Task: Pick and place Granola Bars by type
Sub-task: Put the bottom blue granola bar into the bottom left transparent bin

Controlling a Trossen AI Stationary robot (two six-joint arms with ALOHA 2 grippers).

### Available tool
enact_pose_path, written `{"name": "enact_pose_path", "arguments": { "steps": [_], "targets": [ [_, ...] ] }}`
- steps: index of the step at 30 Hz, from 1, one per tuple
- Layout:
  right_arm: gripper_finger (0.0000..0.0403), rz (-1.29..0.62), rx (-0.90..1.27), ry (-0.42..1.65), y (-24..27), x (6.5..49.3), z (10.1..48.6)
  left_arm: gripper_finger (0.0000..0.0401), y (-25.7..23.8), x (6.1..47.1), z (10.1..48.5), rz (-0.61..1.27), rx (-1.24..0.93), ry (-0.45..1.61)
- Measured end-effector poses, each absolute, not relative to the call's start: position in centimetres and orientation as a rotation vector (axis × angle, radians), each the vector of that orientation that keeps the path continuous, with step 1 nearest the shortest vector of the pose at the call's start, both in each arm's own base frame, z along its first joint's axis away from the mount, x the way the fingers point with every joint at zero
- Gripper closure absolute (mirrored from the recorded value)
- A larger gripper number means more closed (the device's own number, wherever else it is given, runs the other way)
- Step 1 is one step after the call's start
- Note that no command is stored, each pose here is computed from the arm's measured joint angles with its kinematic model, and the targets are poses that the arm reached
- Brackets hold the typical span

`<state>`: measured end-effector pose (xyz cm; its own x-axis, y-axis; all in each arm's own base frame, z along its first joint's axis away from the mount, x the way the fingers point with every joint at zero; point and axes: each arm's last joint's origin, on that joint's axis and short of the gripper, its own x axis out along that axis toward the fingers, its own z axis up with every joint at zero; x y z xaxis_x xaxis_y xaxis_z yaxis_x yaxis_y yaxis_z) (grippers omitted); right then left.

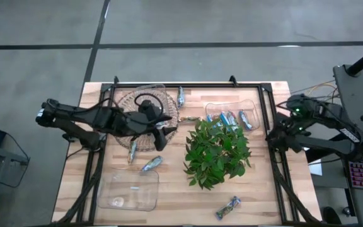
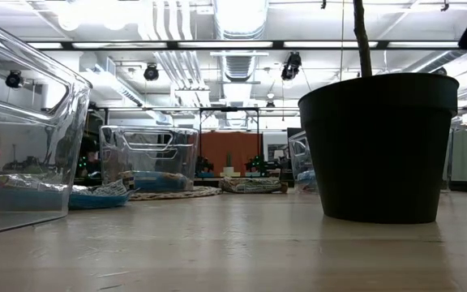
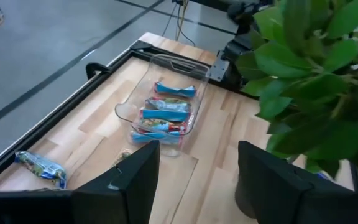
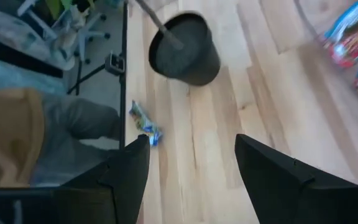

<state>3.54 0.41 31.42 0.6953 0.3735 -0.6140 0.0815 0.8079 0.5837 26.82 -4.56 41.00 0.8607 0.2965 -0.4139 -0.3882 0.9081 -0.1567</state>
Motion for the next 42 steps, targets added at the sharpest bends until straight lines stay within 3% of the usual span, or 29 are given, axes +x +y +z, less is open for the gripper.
{"name": "enact_pose_path", "arguments": {
  "steps": [16,23,42],
  "targets": [
    [0.0177,0.198,0.538,0.836,-1.1,6.9,29.2,0.0202,-5.4,26.6,41.0,0.345,-0.273,0.390],
    [0.0177,0.295,0.505,0.912,-1.0,9.6,28.6,0.0202,-5.4,26.6,41.0,0.343,-0.273,0.391],
    [0.0177,0.363,0.319,1.026,8.7,14.2,27.4,0.0202,-5.4,26.6,41.0,0.326,-0.229,0.401]
  ]
}}
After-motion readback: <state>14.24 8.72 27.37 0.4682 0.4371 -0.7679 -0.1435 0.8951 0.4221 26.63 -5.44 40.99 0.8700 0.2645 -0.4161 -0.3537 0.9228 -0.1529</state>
